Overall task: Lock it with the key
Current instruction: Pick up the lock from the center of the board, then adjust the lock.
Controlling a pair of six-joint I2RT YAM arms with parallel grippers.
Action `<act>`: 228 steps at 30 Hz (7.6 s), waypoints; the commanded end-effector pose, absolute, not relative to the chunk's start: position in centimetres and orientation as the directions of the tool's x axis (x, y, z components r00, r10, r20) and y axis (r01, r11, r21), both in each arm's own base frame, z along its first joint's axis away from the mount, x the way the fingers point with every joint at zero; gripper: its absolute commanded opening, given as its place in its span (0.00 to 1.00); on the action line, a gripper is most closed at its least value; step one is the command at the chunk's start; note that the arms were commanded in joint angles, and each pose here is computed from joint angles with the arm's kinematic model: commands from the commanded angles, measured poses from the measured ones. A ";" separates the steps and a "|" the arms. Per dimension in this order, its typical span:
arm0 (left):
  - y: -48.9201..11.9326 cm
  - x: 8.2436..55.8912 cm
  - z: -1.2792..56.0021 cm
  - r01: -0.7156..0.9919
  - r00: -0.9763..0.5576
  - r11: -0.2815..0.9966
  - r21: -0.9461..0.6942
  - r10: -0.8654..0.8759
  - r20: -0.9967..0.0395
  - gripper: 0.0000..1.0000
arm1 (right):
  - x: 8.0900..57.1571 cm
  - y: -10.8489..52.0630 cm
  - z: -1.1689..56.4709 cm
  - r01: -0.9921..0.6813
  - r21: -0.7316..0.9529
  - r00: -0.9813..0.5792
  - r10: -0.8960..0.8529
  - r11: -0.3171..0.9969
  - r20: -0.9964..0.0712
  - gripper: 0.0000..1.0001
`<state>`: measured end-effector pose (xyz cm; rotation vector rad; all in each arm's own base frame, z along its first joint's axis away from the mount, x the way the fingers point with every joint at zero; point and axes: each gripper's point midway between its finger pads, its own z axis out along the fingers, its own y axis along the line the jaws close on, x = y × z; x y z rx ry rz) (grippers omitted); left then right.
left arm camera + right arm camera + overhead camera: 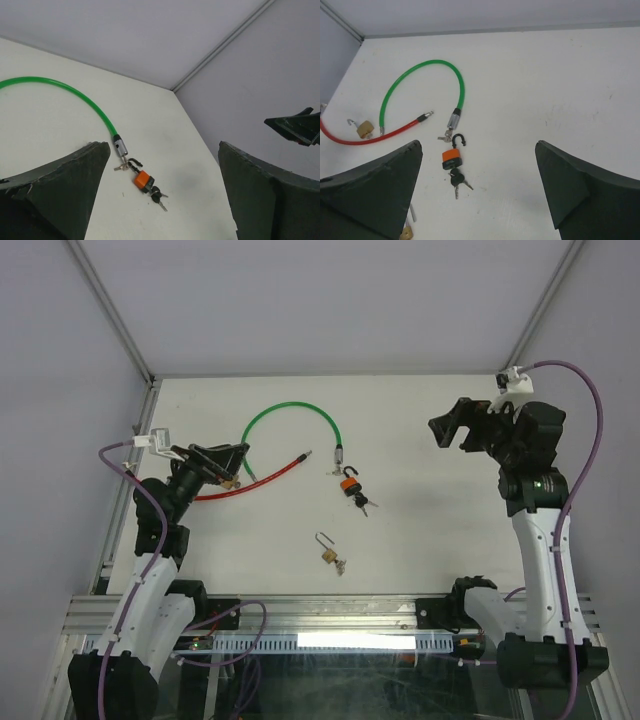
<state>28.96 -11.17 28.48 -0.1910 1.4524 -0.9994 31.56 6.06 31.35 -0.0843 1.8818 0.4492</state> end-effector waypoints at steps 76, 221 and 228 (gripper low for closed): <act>-18.7 25.4 13.2 0.140 -0.377 0.577 -0.805 -0.720 -0.582 0.95 | 15.8 30.8 8.2 -0.966 0.139 -0.252 -0.680 0.217 -0.689 0.94; -34.7 21.9 18.7 0.308 -0.730 0.039 -0.951 -0.632 -0.262 0.00 | 20.8 27.8 13.9 -0.931 0.148 -0.310 -0.507 0.334 -0.805 0.12; -34.5 22.0 17.7 0.359 -0.698 0.153 -0.921 -0.610 -0.374 0.00 | 20.7 27.0 14.8 -0.943 0.154 -0.291 -0.504 0.296 -0.813 0.51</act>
